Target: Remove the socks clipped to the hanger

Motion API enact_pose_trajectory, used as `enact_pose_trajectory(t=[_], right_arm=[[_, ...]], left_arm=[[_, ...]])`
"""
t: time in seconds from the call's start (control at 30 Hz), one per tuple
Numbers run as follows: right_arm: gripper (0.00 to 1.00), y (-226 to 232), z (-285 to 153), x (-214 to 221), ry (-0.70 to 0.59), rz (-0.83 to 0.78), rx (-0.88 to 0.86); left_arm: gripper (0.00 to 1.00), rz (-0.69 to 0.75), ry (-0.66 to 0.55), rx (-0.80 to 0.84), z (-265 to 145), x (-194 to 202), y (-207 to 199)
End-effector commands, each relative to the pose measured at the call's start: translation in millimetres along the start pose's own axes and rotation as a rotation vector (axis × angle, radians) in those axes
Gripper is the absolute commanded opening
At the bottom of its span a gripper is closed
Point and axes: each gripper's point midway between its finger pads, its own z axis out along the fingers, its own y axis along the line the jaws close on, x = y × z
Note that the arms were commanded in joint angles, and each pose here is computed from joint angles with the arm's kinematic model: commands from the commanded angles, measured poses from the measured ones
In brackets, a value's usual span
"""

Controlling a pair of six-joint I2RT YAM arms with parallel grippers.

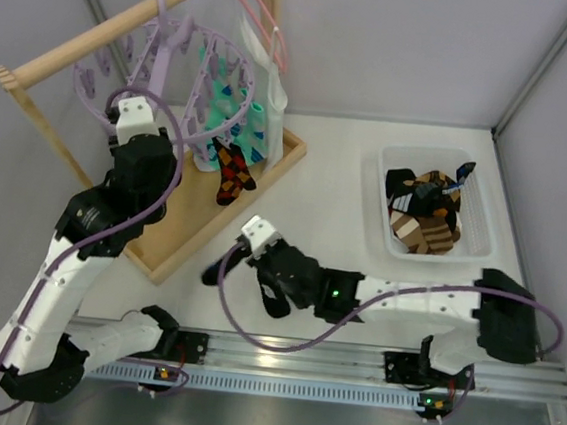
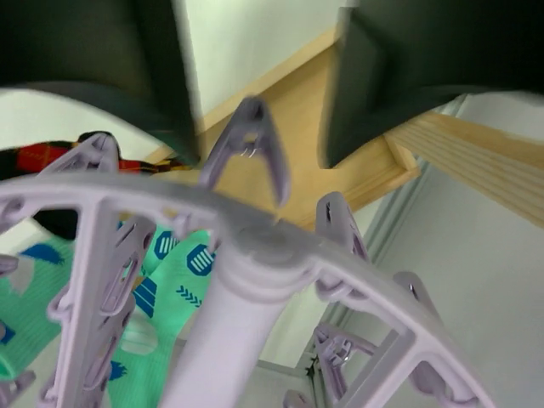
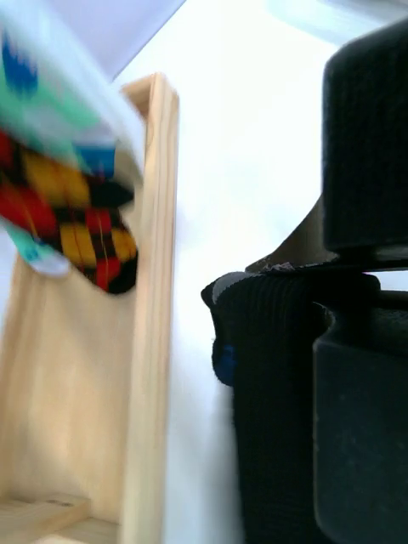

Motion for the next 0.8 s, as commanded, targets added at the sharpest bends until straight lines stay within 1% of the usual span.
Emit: enact_pose_trajectory(t=[0.0,0.03,0.07,0.13,0.17,0.2,0.23,0.27,0.3,0.37,0.4,0.43,0.47,0.5,0.53,0.57,0.6,0.63,0.67,0.7,0.73,0.77], right_arm=[[0.0,-81,-43,-24,0.013,0.227,0.1],[0.0,-99,-50,-25,0.023,0.237,0.13],[0.0,-120,-68,-23,0.049,0.24,0.157],[0.0,-170,-81,-22,0.069,0.259,0.266],[0.0,-192,-94,-27,0.057,0.264,0.316],[0.0,-221,-103,-15,0.099,0.258,0.393],[0.0,-238,-110,-21,0.089,0.273,0.428],[0.0,-257,-119,-23,0.089,0.252,0.465],[0.0,-287,-128,-21,0.096,0.27,0.524],[0.0,-320,-138,-21,0.092,0.284,0.587],[0.0,-352,-152,-19,0.087,0.302,0.67],[0.0,-364,-153,-21,0.072,0.309,0.679],[0.0,-376,-149,-13,0.091,0.319,0.702],[0.0,-399,-157,-3,0.109,0.337,0.761],[0.0,-412,-146,5,0.121,0.365,0.764],[0.0,-424,-145,13,0.127,0.377,0.79],[0.0,-440,-147,28,0.142,0.4,0.824],[0.0,-450,-140,50,0.166,0.452,0.861],[0.0,-462,-136,57,0.146,0.469,0.885],[0.0,-474,-139,77,0.167,0.507,0.911],[0.0,-480,-127,108,0.217,0.567,0.91],[0.0,-484,-122,122,0.236,0.588,0.916]], left_arm=[[0.63,-0.061,-0.021,0.063,-18,3,11],[0.86,-0.06,-0.012,0.076,-18,9,11],[0.92,-0.067,-0.012,0.089,-22,11,13],[0.98,-0.098,-0.011,0.149,-31,19,14],[0.98,-0.111,-0.011,0.174,-35,22,14],[0.98,-0.127,0.004,0.231,-41,27,9],[0.98,-0.143,-0.002,0.267,-48,34,12],[0.98,-0.158,-0.007,0.312,-52,36,8],[0.98,-0.158,0.014,0.371,-56,48,1],[0.98,-0.194,-0.022,0.45,-70,51,3],[0.98,-0.209,-0.038,0.479,-73,51,0],[0.98,-0.199,-0.021,0.495,-71,63,-3],[0.98,-0.218,-0.044,0.514,-75,64,0],[0.98,-0.221,-0.048,0.524,-75,67,-1],[0.98,-0.211,-0.027,0.52,-70,79,-3],[0.98,-0.213,-0.023,0.53,-71,84,-4],[0.98,-0.2,-0.004,0.532,-67,95,-7],[0.98,-0.195,0.006,0.535,-66,100,-8],[0.98,-0.195,0.016,0.529,-63,105,-9],[0.98,-0.204,0.019,0.535,-64,108,-9],[0.98,-0.203,0.02,0.544,-64,109,-11],[0.98,-0.201,0.02,0.556,-65,109,-12]])
